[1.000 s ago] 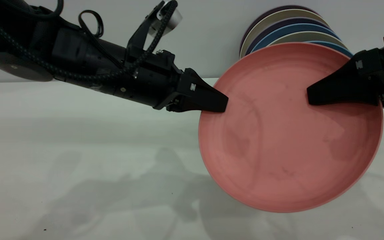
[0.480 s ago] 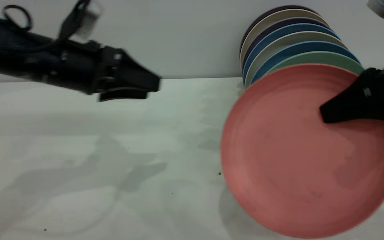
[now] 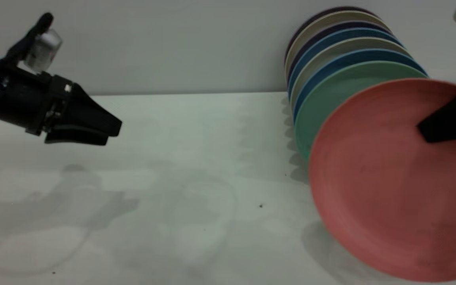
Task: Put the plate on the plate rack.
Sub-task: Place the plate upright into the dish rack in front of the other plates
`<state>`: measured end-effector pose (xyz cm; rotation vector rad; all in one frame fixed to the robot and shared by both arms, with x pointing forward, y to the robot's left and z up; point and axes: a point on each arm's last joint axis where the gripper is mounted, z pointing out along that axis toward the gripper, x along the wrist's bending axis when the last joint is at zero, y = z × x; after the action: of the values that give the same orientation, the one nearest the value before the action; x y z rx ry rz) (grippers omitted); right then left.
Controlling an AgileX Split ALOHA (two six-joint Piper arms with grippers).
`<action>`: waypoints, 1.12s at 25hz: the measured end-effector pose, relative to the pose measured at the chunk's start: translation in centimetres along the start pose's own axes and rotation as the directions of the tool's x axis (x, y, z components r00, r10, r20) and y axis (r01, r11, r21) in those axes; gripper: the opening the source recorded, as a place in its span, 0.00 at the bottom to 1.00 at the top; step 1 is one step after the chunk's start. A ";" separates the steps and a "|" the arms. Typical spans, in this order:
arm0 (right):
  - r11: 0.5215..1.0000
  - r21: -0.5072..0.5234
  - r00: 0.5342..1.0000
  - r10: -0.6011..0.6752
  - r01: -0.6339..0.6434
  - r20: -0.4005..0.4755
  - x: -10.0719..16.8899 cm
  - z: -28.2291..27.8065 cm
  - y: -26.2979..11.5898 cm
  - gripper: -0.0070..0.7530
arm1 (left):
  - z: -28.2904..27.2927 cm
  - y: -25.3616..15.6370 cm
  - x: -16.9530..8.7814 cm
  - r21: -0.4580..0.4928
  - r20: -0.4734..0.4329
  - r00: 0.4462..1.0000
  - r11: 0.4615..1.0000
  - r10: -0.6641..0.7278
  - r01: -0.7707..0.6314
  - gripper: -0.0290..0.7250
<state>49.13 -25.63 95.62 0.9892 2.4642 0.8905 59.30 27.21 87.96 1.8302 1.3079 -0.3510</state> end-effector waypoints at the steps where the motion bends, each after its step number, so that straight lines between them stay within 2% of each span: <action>1: 0.998 0.008 0.998 -0.057 0.057 0.013 0.0 -0.3 0.0 0.15 | -0.1 0.0 0.1 0.000 -0.001 1.000 1.000 0.000 0.000 0.66; 3: 0.980 0.037 0.980 -0.198 0.197 0.027 -0.1 -0.6 -0.1 0.15 | -0.1 0.0 0.1 0.001 -0.002 1.000 1.000 0.000 0.000 0.66; 8: 0.882 0.059 0.882 -0.470 0.467 0.035 -0.6 -0.8 0.4 0.15 | -0.1 -0.1 0.1 0.003 -0.003 1.000 1.000 0.001 -0.001 0.66; 17: 0.811 0.014 0.809 -0.584 0.584 0.075 -2.2 -2.1 4.0 0.15 | -0.1 0.0 0.1 0.004 -0.003 1.000 1.000 0.004 -0.004 0.66; 23: 0.740 0.032 0.733 -0.670 0.672 0.120 -3.9 -2.8 6.4 0.15 | -0.1 0.0 0.1 0.004 -0.003 1.000 1.000 0.004 -0.004 0.66; 28: 0.726 0.017 0.720 -0.685 0.688 0.110 -4.9 -2.2 7.7 0.15 | -0.1 -0.1 0.1 0.004 -0.003 1.000 1.000 0.004 -0.004 0.66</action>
<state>55.24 -25.77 102.70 0.0441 2.4123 0.5758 59.27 27.40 87.94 1.8377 1.3060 -0.3492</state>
